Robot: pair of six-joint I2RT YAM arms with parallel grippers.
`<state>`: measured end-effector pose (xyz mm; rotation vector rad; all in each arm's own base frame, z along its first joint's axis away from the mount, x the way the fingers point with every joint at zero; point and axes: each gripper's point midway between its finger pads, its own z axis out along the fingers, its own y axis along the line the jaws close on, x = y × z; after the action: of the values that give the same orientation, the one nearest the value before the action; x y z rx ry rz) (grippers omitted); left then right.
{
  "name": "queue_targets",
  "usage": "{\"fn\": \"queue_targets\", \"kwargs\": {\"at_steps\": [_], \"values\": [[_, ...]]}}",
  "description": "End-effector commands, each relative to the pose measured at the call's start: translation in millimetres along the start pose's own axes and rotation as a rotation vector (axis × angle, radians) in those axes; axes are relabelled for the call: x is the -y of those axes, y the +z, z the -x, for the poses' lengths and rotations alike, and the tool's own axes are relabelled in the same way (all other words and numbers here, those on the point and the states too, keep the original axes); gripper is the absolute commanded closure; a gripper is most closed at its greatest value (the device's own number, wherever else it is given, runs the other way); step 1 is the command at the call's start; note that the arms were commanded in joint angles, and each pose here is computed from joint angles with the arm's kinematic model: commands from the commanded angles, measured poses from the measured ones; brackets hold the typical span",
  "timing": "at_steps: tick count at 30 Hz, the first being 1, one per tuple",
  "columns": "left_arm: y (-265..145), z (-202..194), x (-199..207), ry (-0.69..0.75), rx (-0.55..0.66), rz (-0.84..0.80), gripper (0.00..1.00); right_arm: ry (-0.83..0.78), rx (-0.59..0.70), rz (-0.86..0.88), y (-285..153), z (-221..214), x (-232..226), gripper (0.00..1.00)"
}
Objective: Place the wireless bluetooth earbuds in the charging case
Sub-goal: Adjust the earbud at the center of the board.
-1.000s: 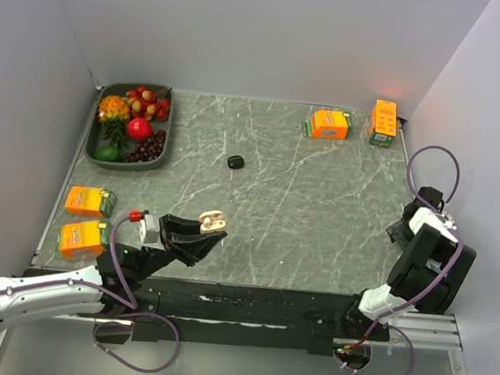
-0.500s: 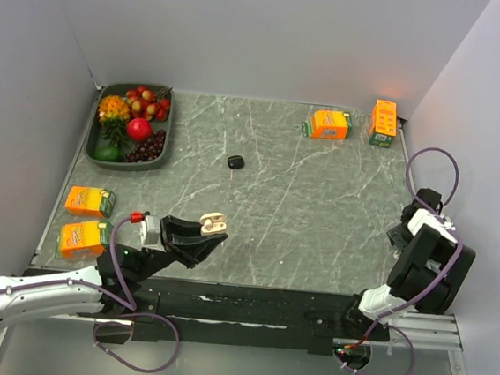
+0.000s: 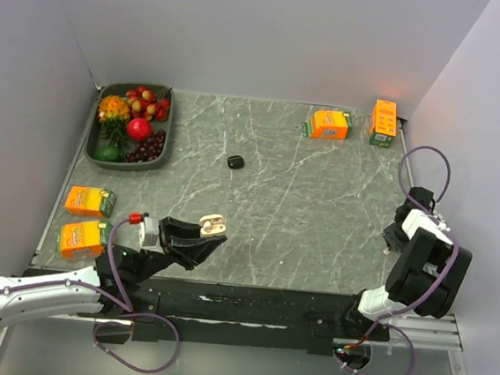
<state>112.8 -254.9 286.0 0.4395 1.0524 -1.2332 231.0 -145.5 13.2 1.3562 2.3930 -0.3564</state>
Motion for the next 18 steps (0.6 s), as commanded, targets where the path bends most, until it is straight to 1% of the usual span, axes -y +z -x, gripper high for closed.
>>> {"fn": "queue_targets", "kwargs": {"at_steps": [1,3,4,7,8,10,11,13,14,17,18], "values": [[3.6,13.1,5.7,-0.002,0.043,-0.018,0.99,-0.009,0.018,0.156,-24.5,-5.2,-41.0,0.95],[4.5,14.0,5.1,0.004,0.044,-0.015,0.99,-0.026,0.04,0.211,-35.6,-2.1,-59.9,1.0],[4.8,13.9,4.7,0.007,0.042,-0.013,0.99,-0.049,0.035,0.244,-41.6,-8.5,-73.6,1.0],[5.2,15.7,2.7,0.013,0.045,-0.001,0.99,-0.086,0.06,0.323,-59.1,-6.8,-104.0,1.0],[5.1,16.3,2.5,0.016,0.047,0.0,0.99,-0.126,0.075,0.374,-71.5,-9.3,-122.9,1.0],[4.4,16.9,-0.2,0.022,0.046,0.015,0.99,-0.183,0.084,0.421,-83.8,-15.2,-144.3,1.0],[4.1,18.1,-3.6,0.023,0.05,0.034,0.99,-0.224,0.088,0.469,-96.8,-20.5,-162.2,1.0],[2.7,20.1,-5.6,0.026,0.056,0.045,0.99,-0.264,0.07,0.511,-101.9,-28.6,-178.1,1.0],[2.3,19.6,-7.4,0.026,0.055,0.055,0.99,-0.313,0.074,0.552,-114.1,-39.0,-193.8,1.0],[1.4,19.0,-9.2,0.031,0.051,0.064,0.99,-0.387,0.067,0.626,-126.0,-55.9,-219.1,1.0],[1.2,19.1,-9.5,0.035,0.051,0.066,0.99,-0.444,0.038,0.656,-129.6,-75.3,-231.2,1.0]]}}
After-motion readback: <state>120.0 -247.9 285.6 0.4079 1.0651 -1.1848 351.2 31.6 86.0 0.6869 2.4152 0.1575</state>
